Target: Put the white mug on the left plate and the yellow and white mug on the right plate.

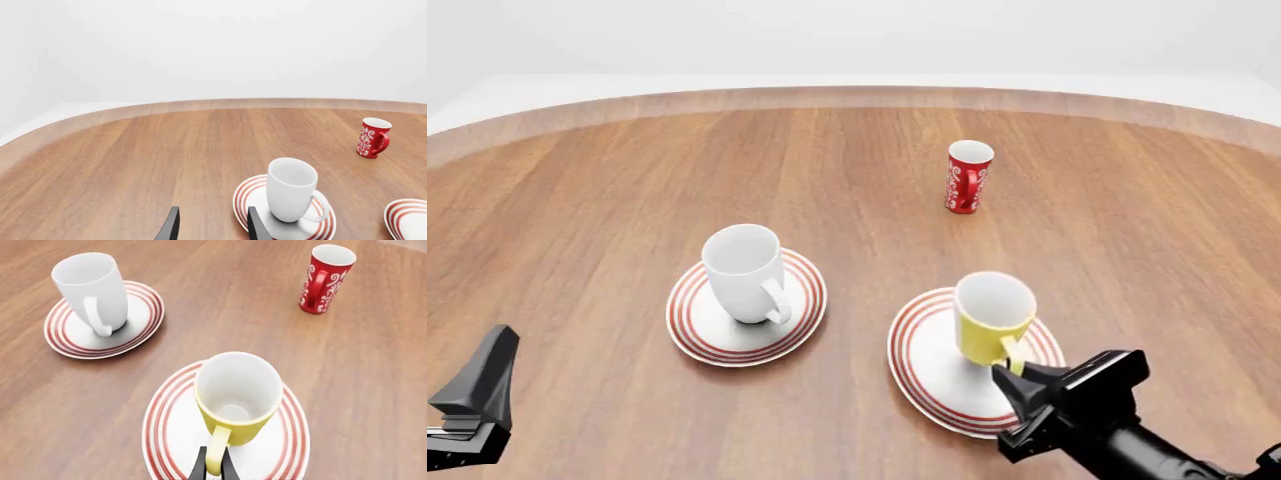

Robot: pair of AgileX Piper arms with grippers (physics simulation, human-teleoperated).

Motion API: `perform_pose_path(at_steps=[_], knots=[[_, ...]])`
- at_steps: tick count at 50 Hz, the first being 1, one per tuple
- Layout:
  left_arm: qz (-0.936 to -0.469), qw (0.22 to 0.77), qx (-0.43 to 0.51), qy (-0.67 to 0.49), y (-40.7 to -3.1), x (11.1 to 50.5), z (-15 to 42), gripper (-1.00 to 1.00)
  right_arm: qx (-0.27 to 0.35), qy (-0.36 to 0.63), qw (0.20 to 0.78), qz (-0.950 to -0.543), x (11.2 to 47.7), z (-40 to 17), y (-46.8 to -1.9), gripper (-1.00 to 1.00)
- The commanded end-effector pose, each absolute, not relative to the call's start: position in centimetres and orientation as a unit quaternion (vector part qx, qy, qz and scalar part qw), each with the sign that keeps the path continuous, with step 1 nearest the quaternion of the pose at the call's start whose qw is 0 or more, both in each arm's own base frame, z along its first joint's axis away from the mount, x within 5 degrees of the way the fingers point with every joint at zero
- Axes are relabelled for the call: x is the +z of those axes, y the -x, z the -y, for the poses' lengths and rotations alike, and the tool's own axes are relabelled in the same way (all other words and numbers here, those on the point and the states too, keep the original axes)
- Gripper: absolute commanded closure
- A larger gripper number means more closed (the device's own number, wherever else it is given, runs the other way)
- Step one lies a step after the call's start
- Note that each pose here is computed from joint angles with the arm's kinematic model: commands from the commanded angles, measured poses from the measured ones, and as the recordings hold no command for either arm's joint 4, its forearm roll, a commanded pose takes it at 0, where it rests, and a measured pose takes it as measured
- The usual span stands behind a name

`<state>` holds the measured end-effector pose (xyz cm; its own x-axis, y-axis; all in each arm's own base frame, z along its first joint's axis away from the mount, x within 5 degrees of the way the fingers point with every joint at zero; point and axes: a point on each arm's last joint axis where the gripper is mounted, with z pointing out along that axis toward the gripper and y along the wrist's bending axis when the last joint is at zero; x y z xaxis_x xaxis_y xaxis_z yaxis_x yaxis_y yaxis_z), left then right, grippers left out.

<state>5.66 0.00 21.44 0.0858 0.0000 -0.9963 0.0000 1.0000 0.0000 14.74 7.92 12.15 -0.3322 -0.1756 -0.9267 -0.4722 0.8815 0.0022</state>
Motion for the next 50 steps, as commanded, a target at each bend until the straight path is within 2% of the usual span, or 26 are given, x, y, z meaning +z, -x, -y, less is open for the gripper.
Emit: perform_pose_path(at_steps=[1,23,24,50], knots=[[-0.676,0.737,0.000,0.000,-5.7,21.4,0.0,-1.00,0.134,0.203,0.533,-0.810,11.2,-8.0,-14.9,1.00],[-0.676,0.737,0.000,0.000,-5.7,21.4,0.0,-1.00,0.135,0.204,0.525,-0.815,10.8,-8.1,-14.9,1.00],[-0.676,0.737,0.000,0.000,-5.7,21.4,0.0,-1.00,0.134,0.204,0.526,-0.815,10.9,-8.0,-14.9,-1.00],[-0.676,0.737,0.000,0.000,-5.7,21.4,0.0,-1.00,0.136,0.195,0.526,-0.817,11.8,-7.8,-14.7,-1.00]])
